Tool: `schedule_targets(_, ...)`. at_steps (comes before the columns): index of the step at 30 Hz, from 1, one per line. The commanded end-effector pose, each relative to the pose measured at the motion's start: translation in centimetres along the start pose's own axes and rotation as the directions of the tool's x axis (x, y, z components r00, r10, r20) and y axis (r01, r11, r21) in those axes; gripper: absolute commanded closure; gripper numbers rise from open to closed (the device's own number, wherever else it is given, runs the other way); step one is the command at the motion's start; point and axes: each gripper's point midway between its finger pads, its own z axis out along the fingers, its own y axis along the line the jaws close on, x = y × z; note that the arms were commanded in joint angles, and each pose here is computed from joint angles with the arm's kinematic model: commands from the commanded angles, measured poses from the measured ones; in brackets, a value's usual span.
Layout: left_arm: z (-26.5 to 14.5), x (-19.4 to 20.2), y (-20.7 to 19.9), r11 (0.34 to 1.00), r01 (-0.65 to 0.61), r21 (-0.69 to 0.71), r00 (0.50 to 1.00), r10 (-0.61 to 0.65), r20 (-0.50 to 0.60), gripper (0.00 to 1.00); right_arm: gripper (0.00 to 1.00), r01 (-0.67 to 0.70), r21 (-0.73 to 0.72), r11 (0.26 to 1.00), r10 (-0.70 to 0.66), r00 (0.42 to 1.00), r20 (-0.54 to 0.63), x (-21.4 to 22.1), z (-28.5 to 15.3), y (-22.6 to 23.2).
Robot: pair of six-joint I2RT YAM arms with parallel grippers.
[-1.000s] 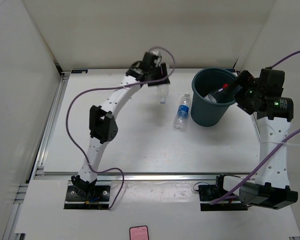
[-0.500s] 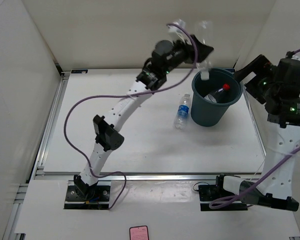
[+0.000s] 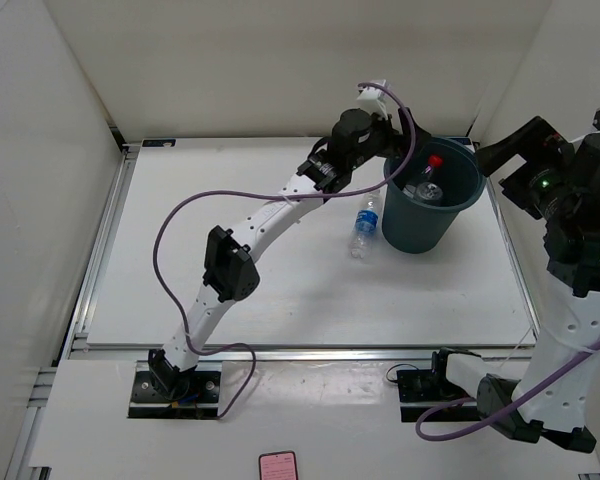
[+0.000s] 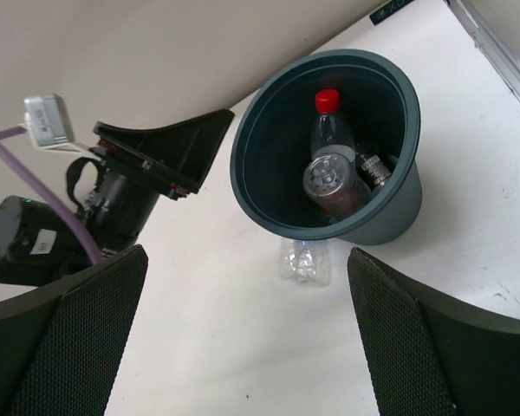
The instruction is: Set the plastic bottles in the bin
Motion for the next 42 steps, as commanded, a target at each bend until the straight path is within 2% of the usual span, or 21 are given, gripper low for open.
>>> schedule_targets(1,-3.9,-8.1,-2.8,0.994,-0.106,-0.023,0.986,0.108,0.127,0.00,0.00,0.021,-0.009,1.000,-0.021,1.000,-0.011,0.3,0.0,0.0)
schedule_targets(3,-5.3,-9.4,0.2,0.986,-0.111,-0.122,0.984,0.127,0.124,0.00,0.00,0.021,-0.009,1.000,-0.021,1.000,-0.011,0.4,-0.1,-0.1)
schedule_targets(4,-7.6,-12.1,1.1,0.974,-0.098,-0.202,0.976,0.134,0.173,0.00,0.00,0.019,0.001,1.000,-0.019,0.999,-0.028,0.9,0.3,-0.5)
schedule_targets(5,-8.1,-8.5,5.4,0.947,-0.103,-0.304,0.987,0.135,0.086,0.00,0.00,0.019,-0.012,1.000,-0.020,0.999,-0.027,1.0,0.2,-0.3)
schedule_targets(6,-9.1,-7.9,7.4,0.929,-0.104,-0.356,0.989,0.136,0.065,0.00,0.00,0.018,-0.004,1.000,-0.018,0.999,-0.040,1.3,0.5,-0.6)
schedule_targets(7,-10.8,-9.1,9.4,0.915,-0.083,-0.395,0.990,0.122,0.076,0.00,0.00,0.017,-0.001,1.000,-0.017,0.999,-0.045,1.7,0.5,-0.7)
schedule_targets(8,-11.4,-6.0,12.1,0.905,-0.078,-0.418,0.996,0.087,0.002,0.00,0.00,0.015,0.009,1.000,-0.015,0.998,-0.061,2.3,0.6,-1.2)
schedule_targets(9,-12.1,-5.9,14.2,0.903,-0.057,-0.427,0.998,0.057,-0.013,0.00,0.00,0.014,0.007,1.000,-0.013,0.997,-0.078,2.7,0.9,-1.3)
schedule_targets(10,-12.4,-3.5,15.5,0.909,-0.040,-0.415,0.997,0.011,-0.071,0.00,0.00,0.013,0.009,1.000,-0.013,0.997,-0.081,3.0,0.8,-1.4)
schedule_targets(11,-12.7,-2.7,16.1,0.916,-0.019,-0.402,0.995,-0.020,-0.095,0.00,0.00,0.013,0.009,1.000,-0.012,0.997,-0.082,3.2,0.6,-1.5)
schedule_targets(15,-12.0,2.9,16.7,0.976,0.060,-0.210,0.945,-0.123,-0.303,0.00,0.00,0.011,0.023,1.000,-0.008,0.995,-0.104,4.0,1.1,-2.1)
schedule_targets(17,-11.9,5.6,17.8,0.978,0.093,-0.189,0.917,-0.158,-0.366,0.00,0.00,0.012,0.018,1.000,-0.010,0.995,-0.096,4.0,0.8,-2.1)
schedule_targets(23,-11.5,11.5,20.5,0.963,0.158,-0.219,0.853,-0.245,-0.461,0.00,0.00,0.047,0.032,0.998,-0.044,0.995,-0.086,3.6,1.0,-2.4)
schedule_targets(25,-11.2,12.3,20.5,0.958,0.191,-0.214,0.837,-0.273,-0.474,0.00,0.00,0.047,0.047,0.998,-0.043,0.995,-0.088,3.7,1.2,-2.7)
schedule_targets(35,-10.1,18.1,18.5,0.947,0.270,-0.177,0.751,-0.322,-0.577,0.00,0.00,0.070,0.077,0.995,-0.060,0.990,-0.126,4.4,2.5,-3.7)
schedule_targets(37,-10.1,20.0,18.1,0.941,0.284,-0.184,0.720,-0.337,-0.606,0.00,0.00,0.069,0.067,0.995,-0.060,0.989,-0.132,4.5,2.5,-3.5)
schedule_targets(42,-8.9,22.0,16.6,0.931,0.331,-0.153,0.681,-0.348,-0.644,0.00,0.00,0.077,0.080,0.994,-0.063,0.985,-0.160,5.4,3.0,-4.1)
